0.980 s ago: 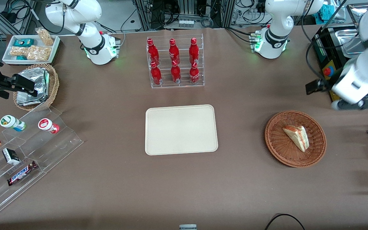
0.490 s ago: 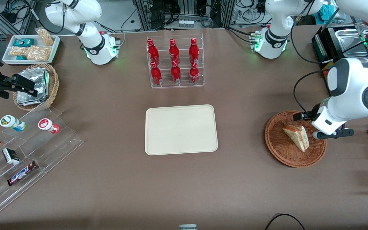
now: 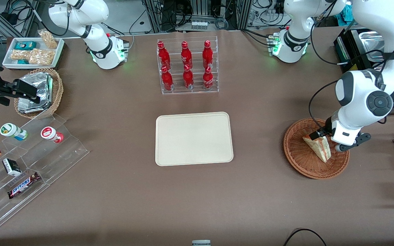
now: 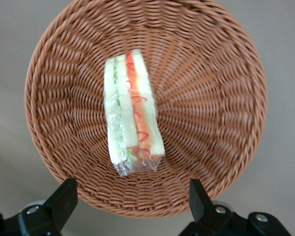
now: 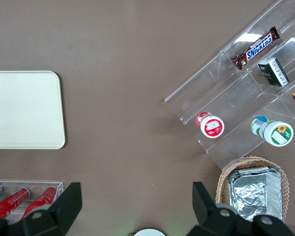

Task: Place sandwich from basket to tray
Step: 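Lower the left gripper and close it on the wrapped sandwich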

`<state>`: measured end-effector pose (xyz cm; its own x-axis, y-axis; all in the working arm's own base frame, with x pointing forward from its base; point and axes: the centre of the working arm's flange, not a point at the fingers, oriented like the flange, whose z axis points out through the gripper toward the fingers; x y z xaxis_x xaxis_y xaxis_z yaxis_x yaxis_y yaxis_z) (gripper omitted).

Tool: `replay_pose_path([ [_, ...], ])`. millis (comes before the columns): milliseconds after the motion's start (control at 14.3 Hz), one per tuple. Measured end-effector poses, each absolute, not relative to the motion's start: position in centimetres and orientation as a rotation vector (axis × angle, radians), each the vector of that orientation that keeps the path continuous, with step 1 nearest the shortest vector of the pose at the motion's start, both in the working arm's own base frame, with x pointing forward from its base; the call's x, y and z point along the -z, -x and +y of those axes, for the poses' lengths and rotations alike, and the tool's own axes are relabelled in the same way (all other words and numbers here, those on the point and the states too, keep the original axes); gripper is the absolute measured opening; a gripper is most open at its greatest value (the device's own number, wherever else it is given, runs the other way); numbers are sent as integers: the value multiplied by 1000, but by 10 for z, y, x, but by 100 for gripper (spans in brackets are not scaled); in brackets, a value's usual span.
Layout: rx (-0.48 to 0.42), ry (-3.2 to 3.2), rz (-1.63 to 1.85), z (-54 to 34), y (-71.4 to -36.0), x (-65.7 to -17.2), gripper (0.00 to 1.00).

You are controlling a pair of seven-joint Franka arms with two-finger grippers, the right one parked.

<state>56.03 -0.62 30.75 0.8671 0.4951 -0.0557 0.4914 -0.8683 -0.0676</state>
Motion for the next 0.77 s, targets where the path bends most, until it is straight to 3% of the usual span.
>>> replay_pose_path([
  [280, -62, 2919, -1019, 1, -567, -286, 100],
  [490, -83, 2886, -1063, 19, -567, -260, 100],
  [560, -97, 2880, -1066, 21, -567, -253, 93],
  [700, -117, 2870, -1072, 21, -566, -243, 87],
  [770, -119, 2862, -1090, 21, -566, -242, 74],
])
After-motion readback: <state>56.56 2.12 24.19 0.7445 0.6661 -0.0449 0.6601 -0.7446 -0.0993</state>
